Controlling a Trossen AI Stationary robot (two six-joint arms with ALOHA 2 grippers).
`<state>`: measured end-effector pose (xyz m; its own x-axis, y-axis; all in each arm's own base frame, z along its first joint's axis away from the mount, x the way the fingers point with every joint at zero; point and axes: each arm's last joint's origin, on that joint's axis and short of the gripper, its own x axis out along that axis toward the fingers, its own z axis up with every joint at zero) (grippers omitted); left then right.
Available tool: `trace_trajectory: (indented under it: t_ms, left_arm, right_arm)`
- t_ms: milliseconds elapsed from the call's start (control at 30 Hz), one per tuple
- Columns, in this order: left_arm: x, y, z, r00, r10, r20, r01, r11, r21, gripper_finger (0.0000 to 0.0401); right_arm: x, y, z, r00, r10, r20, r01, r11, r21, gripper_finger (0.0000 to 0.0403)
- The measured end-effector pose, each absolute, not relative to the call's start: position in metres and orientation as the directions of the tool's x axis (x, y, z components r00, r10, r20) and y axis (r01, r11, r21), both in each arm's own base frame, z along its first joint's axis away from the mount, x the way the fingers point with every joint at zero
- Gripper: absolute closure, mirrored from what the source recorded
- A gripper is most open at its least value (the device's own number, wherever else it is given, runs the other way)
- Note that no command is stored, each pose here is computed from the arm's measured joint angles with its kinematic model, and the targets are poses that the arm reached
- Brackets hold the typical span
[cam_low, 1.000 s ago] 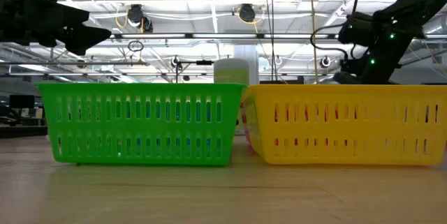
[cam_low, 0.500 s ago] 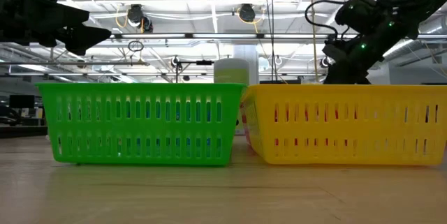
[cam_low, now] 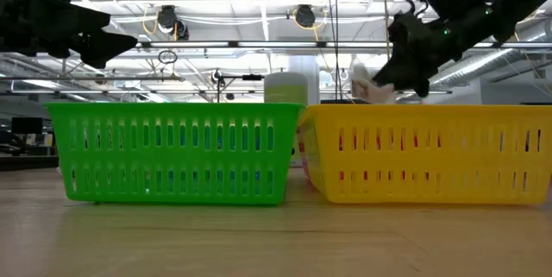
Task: Pick & Place Travel size toiletries
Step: Put the bottom right white cotton pack into the yellow basket
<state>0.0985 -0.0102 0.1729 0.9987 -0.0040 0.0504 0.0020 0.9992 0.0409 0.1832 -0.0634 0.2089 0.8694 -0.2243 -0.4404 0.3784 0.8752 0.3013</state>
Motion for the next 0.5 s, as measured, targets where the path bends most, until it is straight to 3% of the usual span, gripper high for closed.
trace_trajectory:
  t_ms: [367, 500]
  left_arm:
    - [0.098, -0.010, 0.173, 0.999, -0.004, 0.050, 0.002, 0.999, 0.041, 0.0054]
    - [0.098, -0.010, 0.173, 0.999, -0.004, 0.050, 0.002, 0.999, 0.041, 0.0054]
  right_arm:
    - [0.197, -0.023, 0.221, 0.947, -0.040, -0.318, 0.142, 0.942, 0.305, 0.0340]
    - [0.200, -0.004, 0.223, 0.952, 0.086, -0.294, -0.004, 0.963, 0.269, 0.0340]
